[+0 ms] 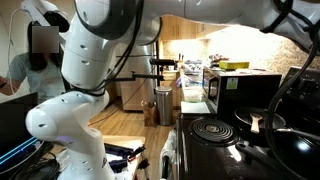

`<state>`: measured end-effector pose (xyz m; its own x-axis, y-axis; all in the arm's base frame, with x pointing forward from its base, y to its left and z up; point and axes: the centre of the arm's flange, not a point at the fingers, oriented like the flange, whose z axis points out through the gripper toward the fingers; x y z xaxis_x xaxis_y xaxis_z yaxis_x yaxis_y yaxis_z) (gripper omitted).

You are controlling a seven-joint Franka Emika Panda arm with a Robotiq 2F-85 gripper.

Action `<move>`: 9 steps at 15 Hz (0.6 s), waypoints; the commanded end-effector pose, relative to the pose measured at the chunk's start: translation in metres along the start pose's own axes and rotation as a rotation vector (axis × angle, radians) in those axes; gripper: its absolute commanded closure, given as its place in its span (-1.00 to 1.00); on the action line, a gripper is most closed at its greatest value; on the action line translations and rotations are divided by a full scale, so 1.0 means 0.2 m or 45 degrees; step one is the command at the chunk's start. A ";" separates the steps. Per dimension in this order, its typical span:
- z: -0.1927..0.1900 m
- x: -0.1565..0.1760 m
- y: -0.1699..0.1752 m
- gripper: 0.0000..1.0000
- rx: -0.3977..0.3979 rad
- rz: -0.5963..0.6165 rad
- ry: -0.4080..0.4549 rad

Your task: Place the lid on the pot

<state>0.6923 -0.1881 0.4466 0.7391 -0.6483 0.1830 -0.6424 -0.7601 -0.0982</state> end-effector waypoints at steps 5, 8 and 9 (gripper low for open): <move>0.00 0.05 -0.04 0.32 0.071 0.009 -0.042; 0.01 0.05 -0.03 0.32 0.064 0.013 -0.045; 0.01 0.05 -0.03 0.32 0.063 0.016 -0.046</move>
<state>0.6989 -0.1831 0.4346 0.7391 -0.6559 0.1533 -0.6445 -0.7548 -0.1219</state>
